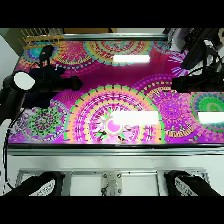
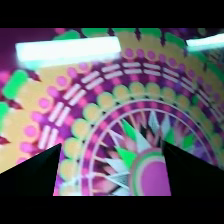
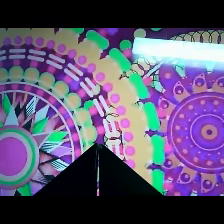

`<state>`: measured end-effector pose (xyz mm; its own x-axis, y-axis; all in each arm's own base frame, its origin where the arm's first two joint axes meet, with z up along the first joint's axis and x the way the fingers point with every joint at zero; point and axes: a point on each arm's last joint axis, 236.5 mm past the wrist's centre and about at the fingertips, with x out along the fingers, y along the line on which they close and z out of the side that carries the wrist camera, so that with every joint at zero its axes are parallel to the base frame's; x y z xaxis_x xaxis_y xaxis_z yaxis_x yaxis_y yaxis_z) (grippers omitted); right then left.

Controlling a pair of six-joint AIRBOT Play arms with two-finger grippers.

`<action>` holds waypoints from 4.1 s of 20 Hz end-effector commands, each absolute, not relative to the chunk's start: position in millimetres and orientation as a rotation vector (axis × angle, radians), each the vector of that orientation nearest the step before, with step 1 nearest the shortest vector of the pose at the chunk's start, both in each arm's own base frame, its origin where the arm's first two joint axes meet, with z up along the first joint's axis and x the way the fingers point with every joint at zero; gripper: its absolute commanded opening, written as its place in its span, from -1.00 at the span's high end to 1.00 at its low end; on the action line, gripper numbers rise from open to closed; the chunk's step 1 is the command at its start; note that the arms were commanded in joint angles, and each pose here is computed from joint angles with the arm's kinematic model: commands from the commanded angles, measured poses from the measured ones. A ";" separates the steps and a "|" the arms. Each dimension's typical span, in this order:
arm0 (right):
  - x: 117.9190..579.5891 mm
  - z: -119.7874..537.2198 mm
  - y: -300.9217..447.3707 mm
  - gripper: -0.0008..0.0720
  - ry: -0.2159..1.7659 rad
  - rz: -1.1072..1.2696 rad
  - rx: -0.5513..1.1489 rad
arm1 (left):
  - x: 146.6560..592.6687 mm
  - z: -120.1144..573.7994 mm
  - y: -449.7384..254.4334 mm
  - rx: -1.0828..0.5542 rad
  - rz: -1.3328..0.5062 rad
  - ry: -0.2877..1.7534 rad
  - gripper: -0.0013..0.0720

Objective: Fold the clothes and pants, and hang the long-sleeved shirts on hangers.

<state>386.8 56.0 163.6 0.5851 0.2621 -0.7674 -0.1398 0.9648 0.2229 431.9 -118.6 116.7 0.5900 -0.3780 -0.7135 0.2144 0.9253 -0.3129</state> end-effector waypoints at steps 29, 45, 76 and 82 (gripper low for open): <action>387.0 163.8 56.3 0.94 0.917 0.236 0.144 | 496.7 119.0 -102.5 0.208 -0.189 0.947 0.95; 386.8 165.1 60.4 0.94 0.915 0.249 0.159 | 350.9 69.2 -267.2 0.117 -0.477 1.099 -0.74; 381.6 18.2 21.5 -0.86 1.263 0.139 0.457 | 359.2 -66.2 -203.8 -0.474 -0.503 1.503 0.95; 414.2 -81.4 65.2 -0.61 1.352 0.280 0.606 | 355.5 -67.2 -204.8 -0.473 -0.508 1.518 0.95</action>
<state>401.7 40.4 -44.7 0.2329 0.4225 -0.8759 0.1474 0.8750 0.4612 355.1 -205.6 -69.1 -0.0127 -0.5861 -0.8101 0.0178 0.8099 -0.5862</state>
